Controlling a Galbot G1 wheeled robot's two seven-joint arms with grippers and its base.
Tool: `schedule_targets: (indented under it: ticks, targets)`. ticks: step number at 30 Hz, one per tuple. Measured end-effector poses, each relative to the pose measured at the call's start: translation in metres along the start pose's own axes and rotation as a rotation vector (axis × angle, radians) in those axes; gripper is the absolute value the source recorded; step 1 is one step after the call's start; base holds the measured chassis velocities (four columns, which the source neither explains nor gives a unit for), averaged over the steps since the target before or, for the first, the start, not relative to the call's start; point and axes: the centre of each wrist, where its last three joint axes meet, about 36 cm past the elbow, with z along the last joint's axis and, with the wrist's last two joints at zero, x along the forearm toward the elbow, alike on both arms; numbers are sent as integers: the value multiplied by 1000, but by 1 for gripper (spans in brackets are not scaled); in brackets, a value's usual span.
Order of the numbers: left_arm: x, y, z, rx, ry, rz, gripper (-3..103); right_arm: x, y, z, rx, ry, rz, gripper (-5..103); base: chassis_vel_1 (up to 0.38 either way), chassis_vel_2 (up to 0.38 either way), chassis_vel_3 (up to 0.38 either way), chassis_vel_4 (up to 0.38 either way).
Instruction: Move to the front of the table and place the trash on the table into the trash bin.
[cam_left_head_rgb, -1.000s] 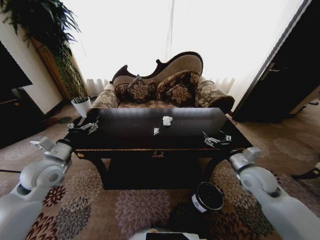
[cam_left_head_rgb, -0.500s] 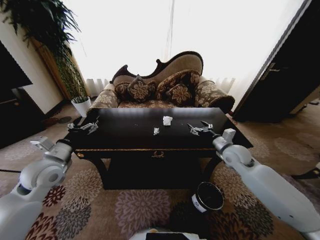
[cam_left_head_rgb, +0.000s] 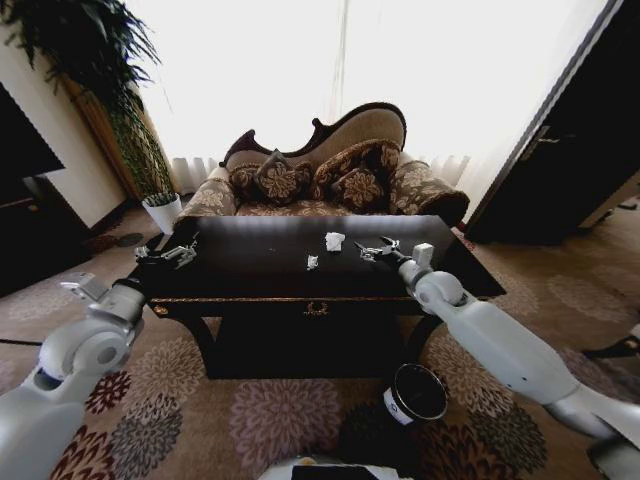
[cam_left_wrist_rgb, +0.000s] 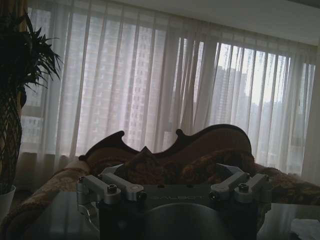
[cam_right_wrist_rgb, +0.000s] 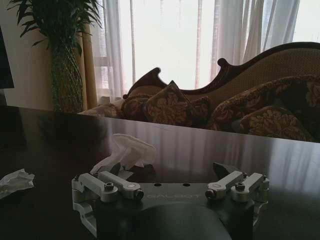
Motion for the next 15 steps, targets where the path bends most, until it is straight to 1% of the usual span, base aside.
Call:
schedule_targets:
  ticks: [7,10,15]
  targets:
    - [0,0,0,0,0,0,100,-24,8,-7,11,-4,-18,100,0,0,0,0]
    - [0,0,0,0,0,0,100,-32,11,-19,32,-18,-30,100,0,0,0,0]
    - [0,0,0,0,0,0,100,-42,16,-27,54,-33,-41,100,0,0,0,0]
